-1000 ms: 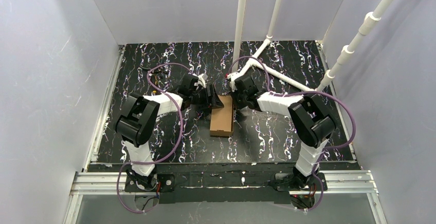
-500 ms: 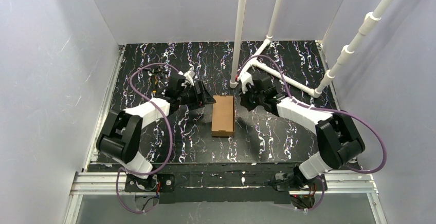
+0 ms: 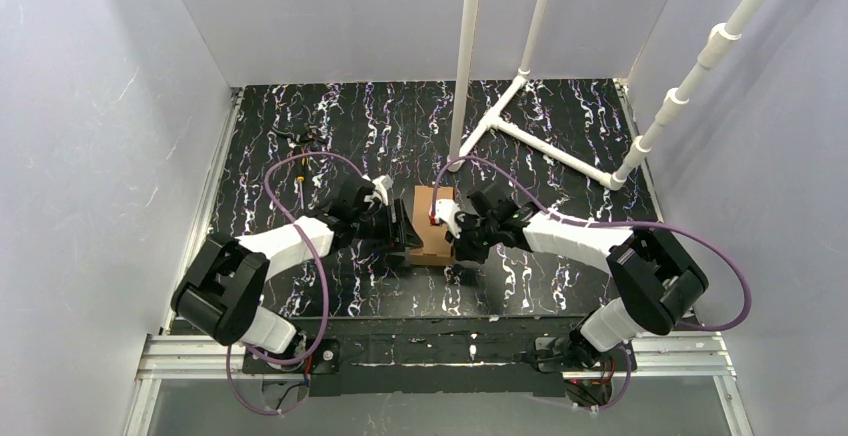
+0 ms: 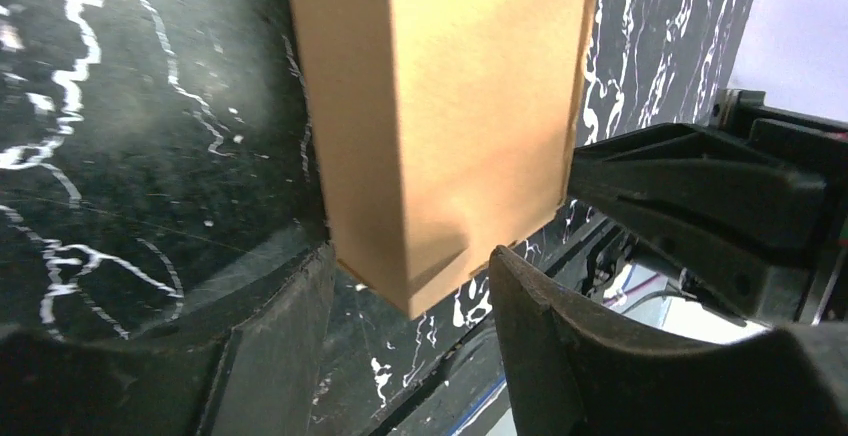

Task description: Fold the paper box

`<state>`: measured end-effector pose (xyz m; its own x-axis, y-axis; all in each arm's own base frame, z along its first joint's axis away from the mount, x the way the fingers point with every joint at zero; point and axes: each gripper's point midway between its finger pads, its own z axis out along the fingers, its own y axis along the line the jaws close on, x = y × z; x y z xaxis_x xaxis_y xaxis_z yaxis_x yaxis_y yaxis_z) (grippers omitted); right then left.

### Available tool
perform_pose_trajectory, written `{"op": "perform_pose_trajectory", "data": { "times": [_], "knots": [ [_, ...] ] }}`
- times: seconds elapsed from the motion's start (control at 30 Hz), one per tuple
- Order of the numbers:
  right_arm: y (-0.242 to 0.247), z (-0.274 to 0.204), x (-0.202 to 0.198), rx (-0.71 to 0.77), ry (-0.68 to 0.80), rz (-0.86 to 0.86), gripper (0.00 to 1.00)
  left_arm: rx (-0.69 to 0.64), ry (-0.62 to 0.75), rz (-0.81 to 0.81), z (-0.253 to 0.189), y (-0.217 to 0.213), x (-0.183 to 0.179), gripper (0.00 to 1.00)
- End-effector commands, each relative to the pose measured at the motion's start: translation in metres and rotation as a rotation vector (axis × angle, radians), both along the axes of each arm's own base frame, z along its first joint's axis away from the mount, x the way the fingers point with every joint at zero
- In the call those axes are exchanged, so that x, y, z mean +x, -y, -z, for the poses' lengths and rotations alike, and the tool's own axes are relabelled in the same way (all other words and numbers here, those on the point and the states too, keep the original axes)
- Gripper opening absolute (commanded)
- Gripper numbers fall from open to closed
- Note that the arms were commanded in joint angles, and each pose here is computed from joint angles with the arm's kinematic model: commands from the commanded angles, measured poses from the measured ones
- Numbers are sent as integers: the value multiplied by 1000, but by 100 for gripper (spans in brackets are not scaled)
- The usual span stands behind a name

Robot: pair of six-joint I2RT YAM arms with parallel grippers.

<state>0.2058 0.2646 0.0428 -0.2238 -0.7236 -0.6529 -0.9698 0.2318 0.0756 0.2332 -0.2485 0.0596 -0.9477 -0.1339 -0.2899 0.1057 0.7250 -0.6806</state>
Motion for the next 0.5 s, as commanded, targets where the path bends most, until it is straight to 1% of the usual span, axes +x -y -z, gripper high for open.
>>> {"op": "perform_pose_trajectory", "data": {
  "times": [0.0,0.1,0.17,0.27,0.33,0.47],
  "knots": [
    [-11,1,-15,8,9,-79,1,-1,-2,21,-1,13,-4,54],
    [-22,-2,-15,25,25,-68,1,-9,-17,53,2,25,-9,50],
    [-32,-7,-9,49,36,-33,1,-25,-27,68,4,34,-12,45],
    [-39,-15,-1,86,26,32,1,-42,-37,73,4,43,-17,40],
    [-38,-15,-2,102,37,37,1,-47,-32,73,3,46,-19,40],
    [-17,-15,-1,31,54,-44,1,-33,10,25,0,34,-10,43]
  ]
}}
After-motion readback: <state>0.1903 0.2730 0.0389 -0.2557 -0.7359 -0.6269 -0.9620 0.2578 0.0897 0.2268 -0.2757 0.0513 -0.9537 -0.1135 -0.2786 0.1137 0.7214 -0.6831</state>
